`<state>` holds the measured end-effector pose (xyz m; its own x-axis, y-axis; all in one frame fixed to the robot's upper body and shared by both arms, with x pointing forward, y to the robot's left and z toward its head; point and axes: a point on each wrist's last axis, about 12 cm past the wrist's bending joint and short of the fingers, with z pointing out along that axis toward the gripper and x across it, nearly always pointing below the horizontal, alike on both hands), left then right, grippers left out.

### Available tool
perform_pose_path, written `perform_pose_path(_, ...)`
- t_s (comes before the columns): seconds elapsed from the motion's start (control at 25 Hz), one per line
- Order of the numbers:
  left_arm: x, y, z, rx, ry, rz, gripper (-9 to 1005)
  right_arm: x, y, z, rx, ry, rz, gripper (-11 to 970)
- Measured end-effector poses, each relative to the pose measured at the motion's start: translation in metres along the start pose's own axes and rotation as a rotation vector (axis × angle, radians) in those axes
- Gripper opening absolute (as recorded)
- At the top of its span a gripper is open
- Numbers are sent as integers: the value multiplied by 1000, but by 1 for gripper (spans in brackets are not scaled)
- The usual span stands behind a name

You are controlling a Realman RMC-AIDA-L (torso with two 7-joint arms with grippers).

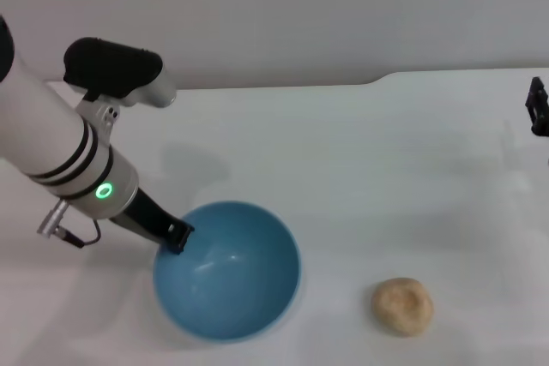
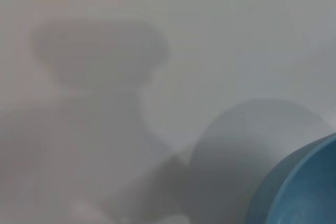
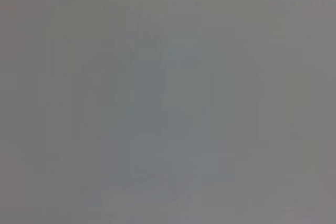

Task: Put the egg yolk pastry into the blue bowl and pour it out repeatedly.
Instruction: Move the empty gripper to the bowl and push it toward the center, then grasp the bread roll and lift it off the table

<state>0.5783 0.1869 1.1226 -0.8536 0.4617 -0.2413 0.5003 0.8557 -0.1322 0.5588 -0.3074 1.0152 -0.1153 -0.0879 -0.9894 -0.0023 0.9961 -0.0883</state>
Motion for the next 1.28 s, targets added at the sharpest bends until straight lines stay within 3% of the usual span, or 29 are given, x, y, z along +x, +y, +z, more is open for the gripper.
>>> perform_pose_path(0.2,-10,0,-8,-2,-37,2,-2,-5,-6,19,-3,87,276,426)
perform_pose_path(0.44,-14,-1,-10,-5,-49,13,-1,-22,2,49,-194,300,321,426)
perform_pose_path(0.64,-13,0,-9,-5,-53,10,-1,-37,10,54,-357,449,424,425)
perform_pose_path(0.92,-13,0,-9,-6,-54,11,-2,-63,22,47,-579,774,349,425)
perform_pose_path(1.08,-15,0,-10,-7,-56,12,-2,-85,26,43,-642,977,264,425)
perform_pose_path(1.28,-15,1,-10,-8,-59,11,-1,-107,33,38,-721,1095,181,424)
